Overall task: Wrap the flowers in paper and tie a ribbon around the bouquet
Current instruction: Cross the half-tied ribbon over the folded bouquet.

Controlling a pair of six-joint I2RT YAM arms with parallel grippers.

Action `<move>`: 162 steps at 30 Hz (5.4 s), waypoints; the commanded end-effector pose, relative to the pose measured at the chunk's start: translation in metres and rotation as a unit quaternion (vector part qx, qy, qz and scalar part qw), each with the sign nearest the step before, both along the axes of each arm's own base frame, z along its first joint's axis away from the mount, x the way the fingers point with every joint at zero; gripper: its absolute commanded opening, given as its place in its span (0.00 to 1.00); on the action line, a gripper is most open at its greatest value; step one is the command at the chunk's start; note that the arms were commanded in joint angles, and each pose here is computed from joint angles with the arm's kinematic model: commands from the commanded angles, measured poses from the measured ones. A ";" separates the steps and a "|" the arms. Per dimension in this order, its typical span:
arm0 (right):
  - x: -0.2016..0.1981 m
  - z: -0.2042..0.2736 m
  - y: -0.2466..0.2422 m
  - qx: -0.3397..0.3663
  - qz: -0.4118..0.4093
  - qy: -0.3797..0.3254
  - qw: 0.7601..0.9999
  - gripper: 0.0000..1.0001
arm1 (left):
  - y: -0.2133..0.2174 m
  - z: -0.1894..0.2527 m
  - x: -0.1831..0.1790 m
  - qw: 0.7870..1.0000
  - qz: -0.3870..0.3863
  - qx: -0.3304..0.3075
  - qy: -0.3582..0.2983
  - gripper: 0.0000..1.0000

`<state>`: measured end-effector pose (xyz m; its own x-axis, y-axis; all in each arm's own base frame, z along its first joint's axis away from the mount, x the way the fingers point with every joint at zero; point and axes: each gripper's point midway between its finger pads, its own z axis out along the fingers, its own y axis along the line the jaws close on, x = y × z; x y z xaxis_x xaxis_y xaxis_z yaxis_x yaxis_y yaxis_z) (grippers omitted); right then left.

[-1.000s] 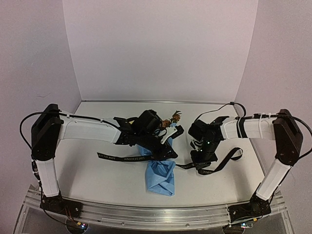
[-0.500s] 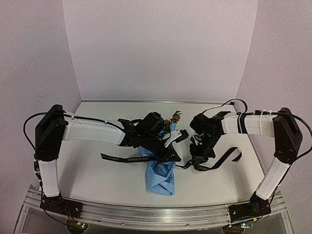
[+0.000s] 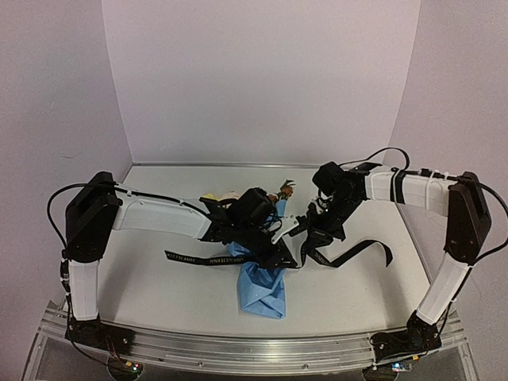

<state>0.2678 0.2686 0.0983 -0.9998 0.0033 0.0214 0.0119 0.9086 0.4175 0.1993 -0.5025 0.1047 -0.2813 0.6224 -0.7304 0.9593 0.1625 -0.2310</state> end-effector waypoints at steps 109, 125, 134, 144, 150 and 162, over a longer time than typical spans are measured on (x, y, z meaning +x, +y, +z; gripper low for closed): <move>-0.007 0.087 0.043 0.227 0.045 0.087 0.969 0.00 | -0.002 0.069 0.074 0.986 0.070 -0.145 -0.045 0.61; -0.014 0.084 0.049 0.230 0.054 0.103 0.966 0.00 | -0.016 0.070 0.081 0.981 0.076 -0.177 -0.038 0.44; -0.019 0.072 0.044 0.213 0.050 0.112 0.969 0.07 | -0.008 0.078 0.083 0.972 0.110 -0.207 -0.029 0.08; -0.038 0.067 0.038 0.198 0.087 0.079 0.973 0.24 | 0.018 0.084 0.086 0.963 0.163 -0.212 -0.043 0.00; -0.055 0.074 0.046 0.218 0.119 0.076 0.966 0.26 | 0.030 0.084 0.078 0.965 0.162 -0.201 -0.049 0.00; -0.087 0.057 0.052 0.188 0.153 0.087 0.966 0.26 | 0.053 0.067 0.038 0.976 0.093 -0.156 -0.116 0.00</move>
<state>0.1937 0.3163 0.1519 -0.9409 -0.2917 0.1721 -0.0724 0.6695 0.7393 0.2532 -0.4582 0.1616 -0.2914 0.2908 -0.9113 0.9232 0.3350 -0.1883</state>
